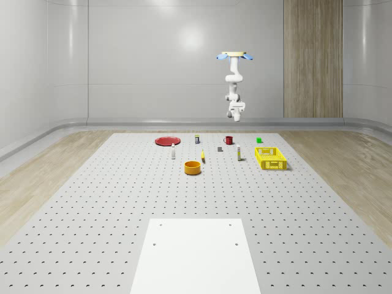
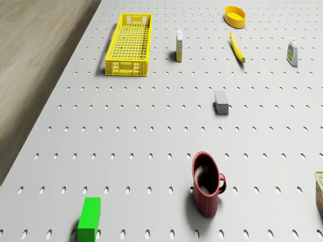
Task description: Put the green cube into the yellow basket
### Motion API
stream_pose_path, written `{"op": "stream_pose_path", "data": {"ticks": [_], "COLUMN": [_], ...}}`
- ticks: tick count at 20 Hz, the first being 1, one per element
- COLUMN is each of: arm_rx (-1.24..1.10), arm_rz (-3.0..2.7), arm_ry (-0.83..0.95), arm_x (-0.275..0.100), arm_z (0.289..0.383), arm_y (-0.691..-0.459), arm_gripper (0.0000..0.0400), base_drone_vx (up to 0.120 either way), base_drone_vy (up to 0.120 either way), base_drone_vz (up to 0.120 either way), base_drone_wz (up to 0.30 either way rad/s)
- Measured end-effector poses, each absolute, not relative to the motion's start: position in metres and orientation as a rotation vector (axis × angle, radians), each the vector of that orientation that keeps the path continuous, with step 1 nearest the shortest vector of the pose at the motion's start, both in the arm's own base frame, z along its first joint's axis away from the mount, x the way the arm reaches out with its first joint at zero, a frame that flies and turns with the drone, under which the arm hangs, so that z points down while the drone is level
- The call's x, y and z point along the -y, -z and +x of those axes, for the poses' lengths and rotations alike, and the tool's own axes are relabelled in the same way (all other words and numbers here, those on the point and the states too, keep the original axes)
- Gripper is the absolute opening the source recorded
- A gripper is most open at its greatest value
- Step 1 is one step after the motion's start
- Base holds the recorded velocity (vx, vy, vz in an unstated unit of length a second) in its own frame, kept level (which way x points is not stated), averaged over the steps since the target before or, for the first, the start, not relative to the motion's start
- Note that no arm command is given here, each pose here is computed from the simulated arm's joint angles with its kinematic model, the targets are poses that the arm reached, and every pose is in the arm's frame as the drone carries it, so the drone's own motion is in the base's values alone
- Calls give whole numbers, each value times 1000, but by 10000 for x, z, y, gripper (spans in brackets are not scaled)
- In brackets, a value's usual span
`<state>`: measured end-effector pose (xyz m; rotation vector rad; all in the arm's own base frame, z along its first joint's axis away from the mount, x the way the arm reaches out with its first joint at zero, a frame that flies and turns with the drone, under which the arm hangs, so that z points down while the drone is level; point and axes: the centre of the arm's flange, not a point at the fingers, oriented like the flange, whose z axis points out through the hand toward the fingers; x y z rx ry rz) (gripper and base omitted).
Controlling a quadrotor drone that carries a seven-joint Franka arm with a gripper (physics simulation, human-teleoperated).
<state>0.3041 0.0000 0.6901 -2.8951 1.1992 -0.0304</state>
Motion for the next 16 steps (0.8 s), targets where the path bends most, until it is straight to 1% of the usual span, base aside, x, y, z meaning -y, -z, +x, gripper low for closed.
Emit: {"op": "stream_pose_path", "data": {"ticks": [16], "arm_rx": [-1198], "arm_rz": [-2893], "arm_ry": [50], "arm_x": [-3], "arm_z": [3030], "arm_y": [-6913], "arm_gripper": [400], "base_drone_vx": [0], "base_drone_vy": [120], "base_drone_vz": [0], "base_drone_wz": [0]}}
